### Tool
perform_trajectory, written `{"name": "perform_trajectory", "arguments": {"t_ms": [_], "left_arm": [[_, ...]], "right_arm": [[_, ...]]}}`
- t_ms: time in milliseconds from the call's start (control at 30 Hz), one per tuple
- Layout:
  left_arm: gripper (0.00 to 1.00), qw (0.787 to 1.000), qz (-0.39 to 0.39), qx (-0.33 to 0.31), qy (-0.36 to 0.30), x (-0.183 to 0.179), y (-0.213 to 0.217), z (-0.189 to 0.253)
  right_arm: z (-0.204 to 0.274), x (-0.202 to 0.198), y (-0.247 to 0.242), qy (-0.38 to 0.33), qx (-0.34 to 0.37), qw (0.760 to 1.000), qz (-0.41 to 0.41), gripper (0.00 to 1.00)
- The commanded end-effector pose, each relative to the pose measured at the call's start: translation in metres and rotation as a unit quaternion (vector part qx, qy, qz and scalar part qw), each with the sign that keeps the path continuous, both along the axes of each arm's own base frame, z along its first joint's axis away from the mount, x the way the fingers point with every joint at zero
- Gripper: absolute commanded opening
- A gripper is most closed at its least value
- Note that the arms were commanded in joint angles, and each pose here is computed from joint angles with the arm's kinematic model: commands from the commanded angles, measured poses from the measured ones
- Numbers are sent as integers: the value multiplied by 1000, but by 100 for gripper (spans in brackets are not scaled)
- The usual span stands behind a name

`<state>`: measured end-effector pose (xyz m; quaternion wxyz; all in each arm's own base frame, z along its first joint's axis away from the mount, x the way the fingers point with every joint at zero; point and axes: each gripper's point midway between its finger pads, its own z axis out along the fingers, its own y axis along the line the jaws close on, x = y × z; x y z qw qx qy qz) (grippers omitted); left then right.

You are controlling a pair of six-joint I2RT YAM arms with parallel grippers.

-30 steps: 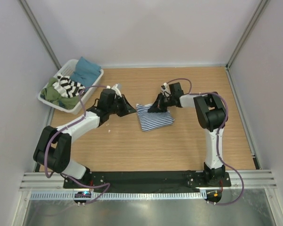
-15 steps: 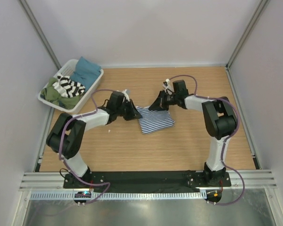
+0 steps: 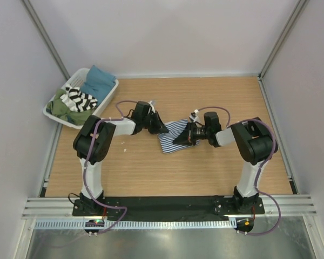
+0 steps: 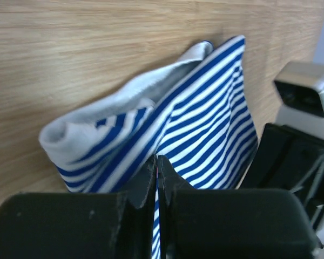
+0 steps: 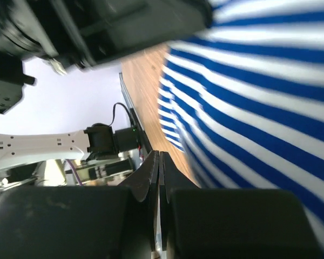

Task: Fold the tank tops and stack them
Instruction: Fold the tank top

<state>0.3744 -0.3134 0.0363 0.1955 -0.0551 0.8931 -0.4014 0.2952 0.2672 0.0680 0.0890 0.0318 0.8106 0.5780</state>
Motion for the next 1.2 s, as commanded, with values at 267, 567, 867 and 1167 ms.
{"name": "perform_trajectory", "arguments": {"t_ms": [267, 567, 867, 1167], "left_arm": [[2, 1000, 29, -1, 12, 32, 16, -9], [2, 1000, 13, -13, -22, 49, 6, 36], [4, 999, -1, 3, -38, 46, 10, 68], [4, 999, -29, -16, -3, 30, 5, 28]], "right_arm": [[-23, 10, -8, 48, 27, 998, -29, 3], [-21, 18, -7, 67, 27, 997, -38, 2], [35, 27, -3, 0, 27, 1000, -6, 2], [-40, 12, -5, 61, 15, 998, -18, 2]]}}
